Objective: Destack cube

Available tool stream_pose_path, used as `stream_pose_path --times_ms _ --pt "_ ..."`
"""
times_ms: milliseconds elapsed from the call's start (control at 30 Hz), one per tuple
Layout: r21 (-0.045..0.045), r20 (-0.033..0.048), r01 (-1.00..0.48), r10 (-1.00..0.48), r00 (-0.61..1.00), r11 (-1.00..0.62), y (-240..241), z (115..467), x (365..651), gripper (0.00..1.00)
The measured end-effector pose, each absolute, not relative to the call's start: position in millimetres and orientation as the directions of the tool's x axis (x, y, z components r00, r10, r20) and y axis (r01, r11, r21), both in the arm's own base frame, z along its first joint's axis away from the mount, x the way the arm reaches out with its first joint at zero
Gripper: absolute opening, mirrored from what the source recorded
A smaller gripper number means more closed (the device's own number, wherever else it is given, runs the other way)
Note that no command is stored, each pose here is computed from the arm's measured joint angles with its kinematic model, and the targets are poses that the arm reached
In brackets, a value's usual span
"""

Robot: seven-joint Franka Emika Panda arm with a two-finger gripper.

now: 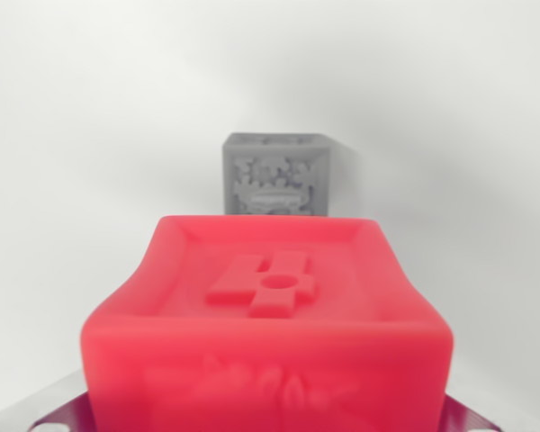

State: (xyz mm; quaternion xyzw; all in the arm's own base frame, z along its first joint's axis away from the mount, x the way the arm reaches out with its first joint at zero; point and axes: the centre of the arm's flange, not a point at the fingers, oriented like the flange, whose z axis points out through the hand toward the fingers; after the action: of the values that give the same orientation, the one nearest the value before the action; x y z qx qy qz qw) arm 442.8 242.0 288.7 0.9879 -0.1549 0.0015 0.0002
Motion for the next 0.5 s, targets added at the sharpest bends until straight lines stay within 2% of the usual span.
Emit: stream_pose_path --times_ms 200,300,500 --pt "-0.0002 0.0046 -0.305 -0.305 0.952 -0.952 242 308 443 0.0" --pt "-0.0021 0.008 -0.302 -0.302 0.953 -0.953 241 314 444 0.0" --pt "0.0032 0.0014 -0.305 -0.305 0.952 -0.952 232 310 448 0.0"
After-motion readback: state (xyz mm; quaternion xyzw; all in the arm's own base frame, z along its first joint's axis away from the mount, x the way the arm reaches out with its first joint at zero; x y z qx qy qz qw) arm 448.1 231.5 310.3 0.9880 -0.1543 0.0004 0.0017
